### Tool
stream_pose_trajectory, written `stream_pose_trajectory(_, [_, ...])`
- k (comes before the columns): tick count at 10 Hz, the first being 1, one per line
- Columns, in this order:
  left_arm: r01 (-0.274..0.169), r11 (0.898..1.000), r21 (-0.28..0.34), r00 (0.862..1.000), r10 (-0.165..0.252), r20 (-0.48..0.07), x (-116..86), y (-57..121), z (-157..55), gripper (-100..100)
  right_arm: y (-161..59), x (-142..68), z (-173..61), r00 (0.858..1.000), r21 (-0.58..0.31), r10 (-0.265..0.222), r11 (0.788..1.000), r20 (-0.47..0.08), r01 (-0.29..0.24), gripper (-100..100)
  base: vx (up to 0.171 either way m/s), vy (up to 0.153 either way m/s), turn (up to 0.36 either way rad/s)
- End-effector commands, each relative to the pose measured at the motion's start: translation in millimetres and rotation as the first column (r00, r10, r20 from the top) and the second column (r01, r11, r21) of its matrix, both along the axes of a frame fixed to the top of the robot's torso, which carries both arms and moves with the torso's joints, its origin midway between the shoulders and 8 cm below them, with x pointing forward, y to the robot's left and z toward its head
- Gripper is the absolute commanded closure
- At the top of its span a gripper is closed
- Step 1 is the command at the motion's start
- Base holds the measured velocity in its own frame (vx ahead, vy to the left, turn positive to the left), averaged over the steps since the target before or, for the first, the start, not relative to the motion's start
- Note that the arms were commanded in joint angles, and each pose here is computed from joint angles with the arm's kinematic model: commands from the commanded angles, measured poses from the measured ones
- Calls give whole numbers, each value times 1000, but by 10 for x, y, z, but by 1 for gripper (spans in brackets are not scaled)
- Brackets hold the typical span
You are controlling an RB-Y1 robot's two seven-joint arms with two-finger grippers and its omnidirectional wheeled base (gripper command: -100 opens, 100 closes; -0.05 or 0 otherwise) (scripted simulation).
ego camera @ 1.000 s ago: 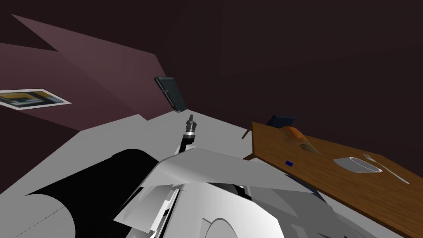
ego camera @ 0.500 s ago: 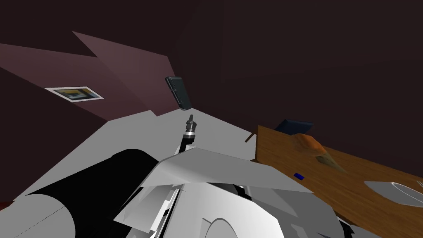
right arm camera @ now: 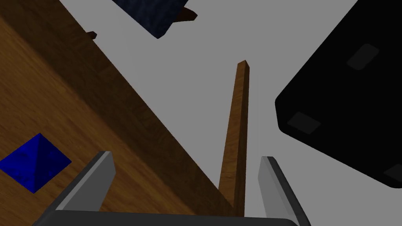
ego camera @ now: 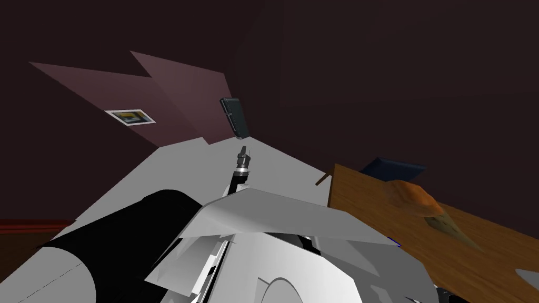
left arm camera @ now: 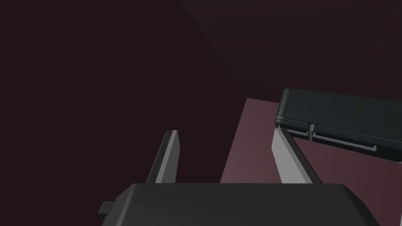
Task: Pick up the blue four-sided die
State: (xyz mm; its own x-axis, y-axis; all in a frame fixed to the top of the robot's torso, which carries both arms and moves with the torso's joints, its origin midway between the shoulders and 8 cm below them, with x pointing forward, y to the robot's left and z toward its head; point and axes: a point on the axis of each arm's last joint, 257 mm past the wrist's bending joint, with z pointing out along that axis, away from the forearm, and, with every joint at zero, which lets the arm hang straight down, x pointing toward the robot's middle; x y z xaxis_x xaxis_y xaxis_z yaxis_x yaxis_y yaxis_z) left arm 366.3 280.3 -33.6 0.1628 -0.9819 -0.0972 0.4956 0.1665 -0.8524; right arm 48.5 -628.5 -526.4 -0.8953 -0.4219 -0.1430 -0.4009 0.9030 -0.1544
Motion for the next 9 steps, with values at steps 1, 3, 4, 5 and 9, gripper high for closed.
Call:
stream_pose_trajectory(1, [0,1000,0,1000,0,0,0,0,0,0,-248,-125,108,999,-54,13,998,-45,-16,-100,61,-159,277])
stream_pose_trajectory(3, [0,1000,0,1000,0,0,0,0,0,0,-341,-175,146,998,-74,22,997,-65,-27,-100,65,-125,187])
stream_pose_trajectory(4, [0,1000,0,1000,0,0,0,1,-1,0,-351,-182,150,998,-76,20,997,-66,-25,-100,27,-41,-32])
stream_pose_trajectory(5, [0,1000,0,1000,0,0,0,1,-1,0,-420,-228,177,996,-91,26,995,-83,-34,-100,27,-41,111])
stream_pose_trajectory(9, [0,1000,0,1000,0,0,0,1,-1,0,-415,-287,151,993,-93,41,994,-109,-51,0,56,-99,158])
